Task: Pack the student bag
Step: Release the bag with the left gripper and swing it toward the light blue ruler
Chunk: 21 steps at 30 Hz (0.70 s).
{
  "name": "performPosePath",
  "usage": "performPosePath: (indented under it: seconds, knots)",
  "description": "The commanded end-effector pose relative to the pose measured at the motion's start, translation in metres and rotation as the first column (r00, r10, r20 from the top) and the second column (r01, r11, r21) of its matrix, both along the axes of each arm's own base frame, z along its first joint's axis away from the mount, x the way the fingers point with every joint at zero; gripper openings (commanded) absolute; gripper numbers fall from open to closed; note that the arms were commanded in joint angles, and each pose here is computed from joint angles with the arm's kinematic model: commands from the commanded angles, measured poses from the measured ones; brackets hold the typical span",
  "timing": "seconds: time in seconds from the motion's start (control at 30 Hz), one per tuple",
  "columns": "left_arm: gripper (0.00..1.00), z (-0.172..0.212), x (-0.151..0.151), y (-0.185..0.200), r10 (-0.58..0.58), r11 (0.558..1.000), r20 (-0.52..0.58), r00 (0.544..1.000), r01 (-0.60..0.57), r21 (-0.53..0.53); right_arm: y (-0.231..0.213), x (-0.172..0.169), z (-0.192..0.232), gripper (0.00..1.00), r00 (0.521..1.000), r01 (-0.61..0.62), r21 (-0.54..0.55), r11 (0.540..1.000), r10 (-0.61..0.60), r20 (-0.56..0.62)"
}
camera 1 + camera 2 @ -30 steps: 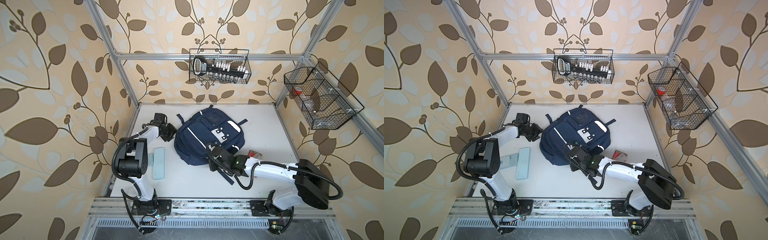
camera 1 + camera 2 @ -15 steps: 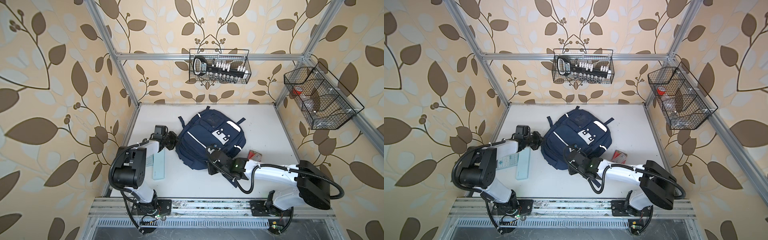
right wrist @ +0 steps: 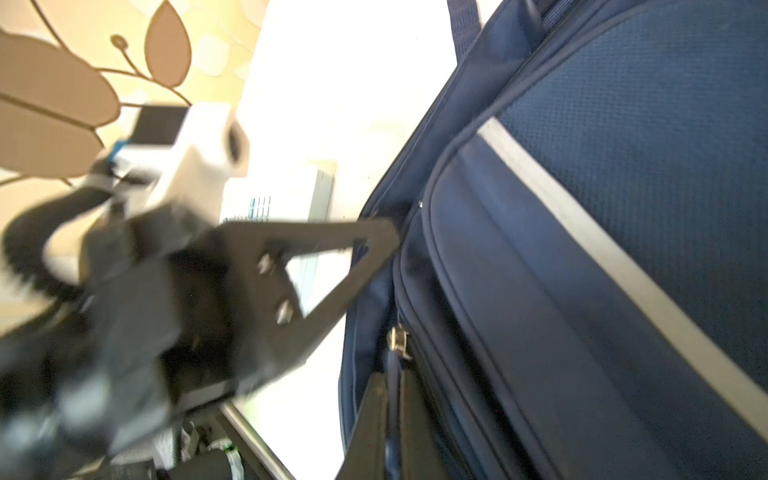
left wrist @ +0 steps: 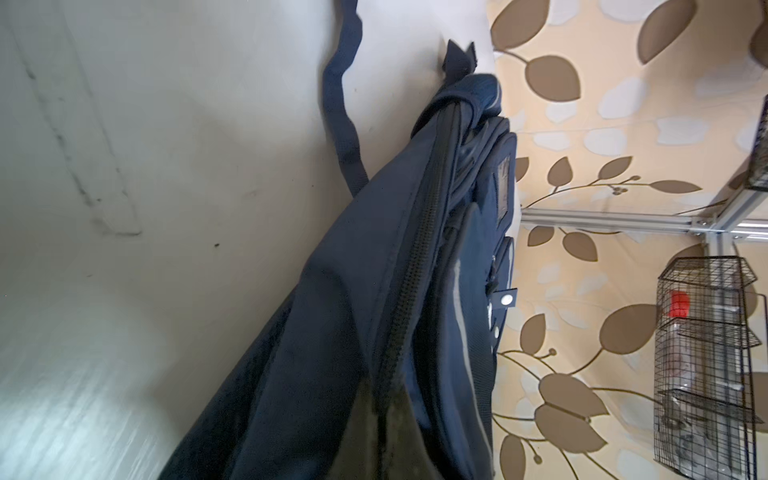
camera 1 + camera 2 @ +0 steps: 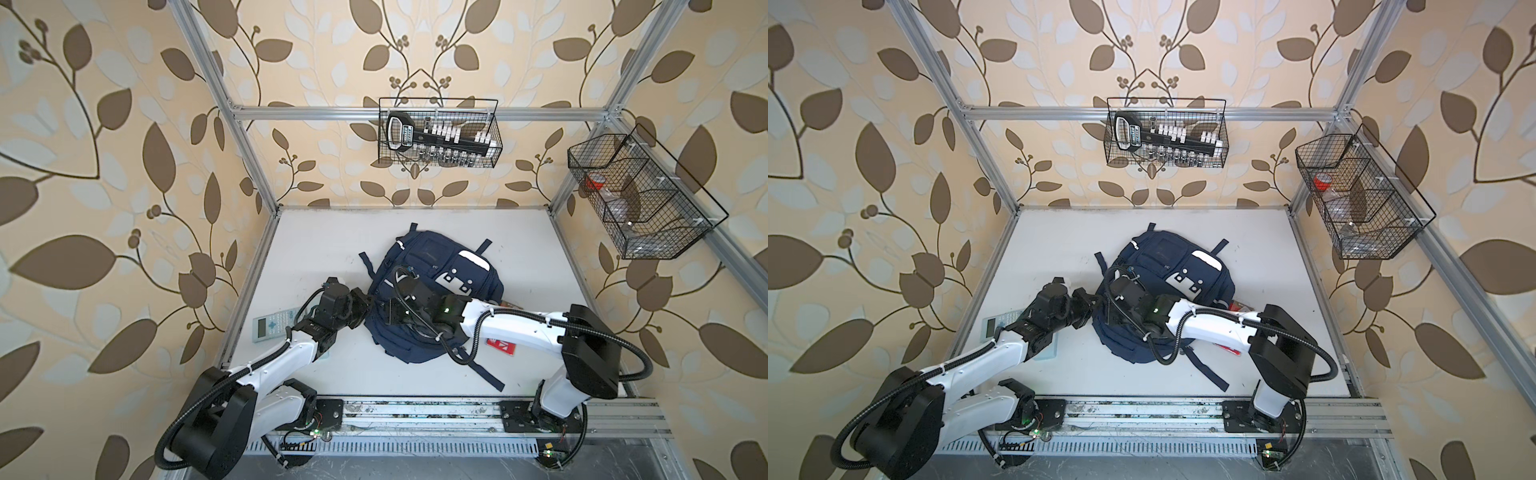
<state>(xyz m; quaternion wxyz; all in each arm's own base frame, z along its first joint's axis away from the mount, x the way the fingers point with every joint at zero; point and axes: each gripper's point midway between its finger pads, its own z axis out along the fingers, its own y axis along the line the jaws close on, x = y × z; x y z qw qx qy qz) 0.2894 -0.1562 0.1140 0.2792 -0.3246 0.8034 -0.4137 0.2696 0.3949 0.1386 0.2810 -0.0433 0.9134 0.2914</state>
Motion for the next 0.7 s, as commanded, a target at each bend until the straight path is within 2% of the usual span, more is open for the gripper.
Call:
performPosePath:
  seconds: [0.0, 0.07, 0.13, 0.2, 0.27, 0.4, 0.5, 0.57, 0.6, 0.63, 0.67]
  knots:
    - [0.0, 0.041, 0.001, 0.001, -0.008, 1.0, 0.143, 0.99, 0.006, 0.015, 0.022, 0.036, 0.015, 0.0, 0.998, 0.055, 0.106, 0.993, -0.051, -0.038]
    - [0.0, 0.049, 0.002, -0.012, -0.106, 0.993, 0.154, 0.982, 0.098, 0.064, 0.021, 0.049, 0.009, 0.0, 0.995, 0.046, 0.114, 0.992, -0.036, -0.088]
    - [0.0, 0.047, -0.001, -0.028, -0.186, 0.981, 0.151, 0.971, 0.177, 0.073, 0.021, 0.058, 0.022, 0.0, 0.998, 0.036, 0.161, 0.986, -0.026, -0.06]
    - [0.0, 0.038, -0.009, -0.041, -0.237, 0.97, 0.136, 0.962, 0.227, 0.086, 0.018, 0.07, 0.034, 0.0, 0.999, 0.034, 0.113, 0.993, -0.033, -0.015]
    - [0.0, 0.029, -0.017, -0.047, -0.247, 0.966, 0.126, 0.961, 0.235, 0.109, 0.014, 0.085, 0.04, 0.0, 0.999, 0.045, 0.079, 0.996, -0.046, 0.002]
    - [0.0, 0.013, -0.02, -0.054, -0.245, 0.967, 0.09, 0.965, 0.235, 0.101, -0.004, 0.107, 0.026, 0.0, 0.996, 0.091, 0.027, 0.995, -0.091, -0.022]
    - [0.0, 0.011, -0.015, -0.055, -0.246, 0.962, 0.042, 0.968, 0.239, 0.131, -0.009, 0.101, 0.013, 0.0, 0.997, 0.064, 0.016, 0.998, -0.063, -0.051]
    - [0.0, 0.015, -0.011, -0.051, -0.248, 0.947, -0.001, 0.969, 0.243, 0.211, -0.014, 0.096, 0.007, 0.0, 0.997, 0.058, 0.009, 0.998, -0.057, -0.059]
    - [0.17, 0.015, -0.011, -0.044, -0.234, 0.934, -0.044, 0.971, 0.237, 0.267, -0.018, 0.093, 0.005, 0.0, 0.997, 0.056, -0.002, 0.998, -0.056, -0.059]
    - [0.36, 0.015, -0.011, -0.033, -0.208, 0.916, -0.085, 0.974, 0.225, 0.333, -0.021, 0.092, 0.007, 0.04, 0.997, 0.05, -0.005, 0.999, -0.05, -0.056]
    - [0.47, 0.016, -0.012, -0.021, -0.174, 0.896, -0.122, 0.977, 0.208, 0.392, -0.023, 0.089, 0.01, 0.18, 0.998, 0.042, -0.006, 0.999, -0.042, -0.048]
